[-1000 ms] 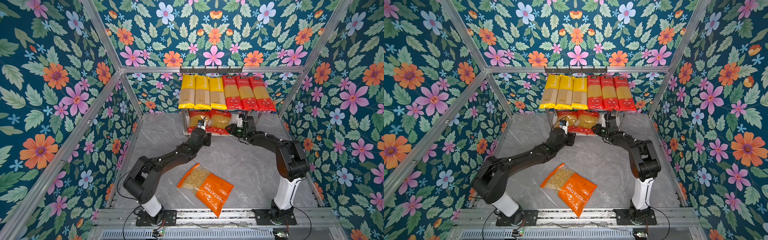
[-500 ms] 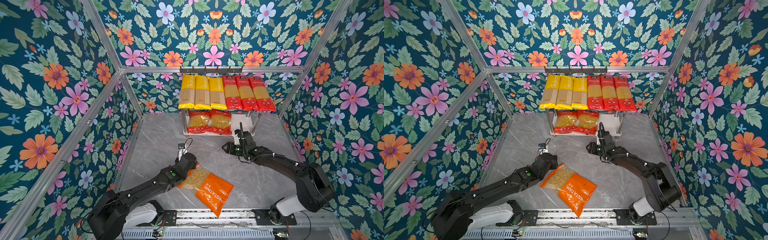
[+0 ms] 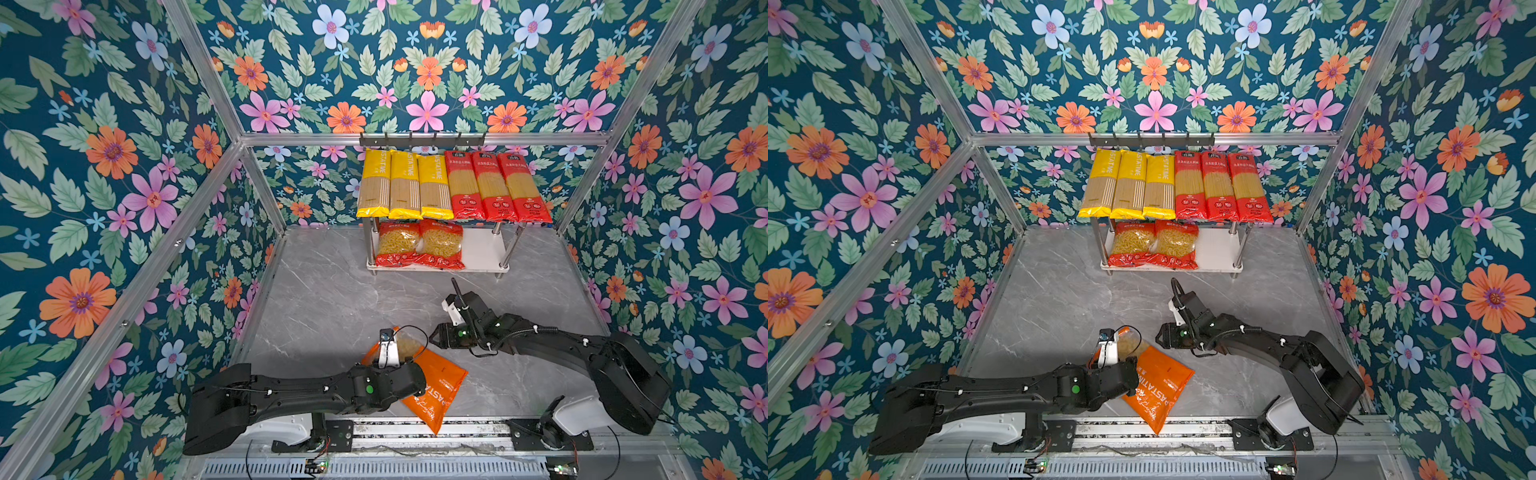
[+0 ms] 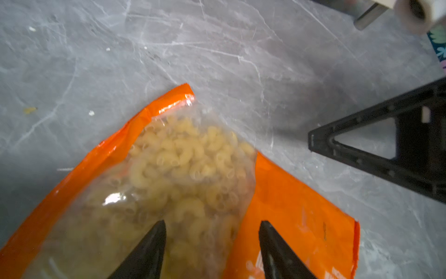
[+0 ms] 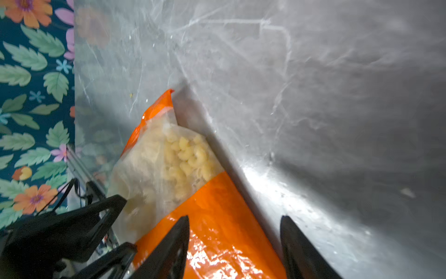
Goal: Place and organize the pasta boxes and bags onto the shelf
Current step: 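Reach both grippers to the orange macaroni bag and grasp its sides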
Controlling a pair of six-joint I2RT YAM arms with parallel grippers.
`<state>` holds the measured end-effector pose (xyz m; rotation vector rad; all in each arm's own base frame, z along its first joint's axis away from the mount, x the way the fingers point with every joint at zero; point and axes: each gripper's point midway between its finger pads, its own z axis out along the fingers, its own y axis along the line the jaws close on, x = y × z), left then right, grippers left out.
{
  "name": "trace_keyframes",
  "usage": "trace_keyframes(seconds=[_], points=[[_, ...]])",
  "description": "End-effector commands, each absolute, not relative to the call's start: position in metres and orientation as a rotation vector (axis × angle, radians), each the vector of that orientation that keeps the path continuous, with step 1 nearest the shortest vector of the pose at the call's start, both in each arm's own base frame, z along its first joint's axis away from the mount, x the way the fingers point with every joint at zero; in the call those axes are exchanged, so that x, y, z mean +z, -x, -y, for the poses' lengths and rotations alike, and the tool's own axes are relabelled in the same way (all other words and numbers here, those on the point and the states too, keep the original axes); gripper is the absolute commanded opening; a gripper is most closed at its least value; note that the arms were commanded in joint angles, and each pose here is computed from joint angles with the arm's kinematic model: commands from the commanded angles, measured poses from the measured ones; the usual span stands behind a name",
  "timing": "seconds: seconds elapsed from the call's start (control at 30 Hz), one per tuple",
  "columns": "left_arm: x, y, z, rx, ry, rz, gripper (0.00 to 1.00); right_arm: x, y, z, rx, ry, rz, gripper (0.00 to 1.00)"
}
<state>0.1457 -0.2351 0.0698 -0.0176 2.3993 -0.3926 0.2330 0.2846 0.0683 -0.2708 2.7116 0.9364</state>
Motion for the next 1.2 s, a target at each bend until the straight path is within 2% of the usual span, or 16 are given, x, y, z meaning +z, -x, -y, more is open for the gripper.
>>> trace_keyframes(seconds=[0.0,0.2,0.33,0.43,0.57,0.67,0.8,1.0,1.17], points=[[0.048,-0.129,0.212,-0.296,0.081,-2.479,0.64,0.066,-0.221,-0.299,1.031,0.441,-2.748,0.64],[0.04,-0.11,0.211,-0.354,0.122,-2.505,0.65,0.051,-0.209,-0.328,1.215,0.561,-2.822,0.66],[0.04,-0.113,0.217,-0.439,0.164,-2.466,0.64,0.045,-0.193,-0.344,1.324,0.642,-2.852,0.6],[0.052,-0.121,0.223,-0.42,0.134,-2.412,0.64,0.045,-0.192,-0.349,1.376,0.653,-2.837,0.49],[0.07,-0.135,0.23,-0.392,0.094,-2.349,0.64,0.051,-0.201,-0.348,1.383,0.625,-2.808,0.24],[0.087,-0.145,0.236,-0.383,0.063,-2.3,0.64,0.058,-0.214,-0.342,1.401,0.534,-2.762,0.13],[0.115,-0.161,0.244,-0.358,0.016,-2.233,0.64,0.066,-0.243,-0.321,1.427,0.315,-2.678,0.02],[0.144,-0.184,0.248,-0.353,-0.001,-2.166,0.65,0.078,-0.282,-0.255,1.278,-0.005,-2.575,0.0],[0.146,-0.2,0.249,-0.397,0.015,-2.166,0.65,0.073,-0.286,-0.195,1.099,-0.258,-2.546,0.0]])
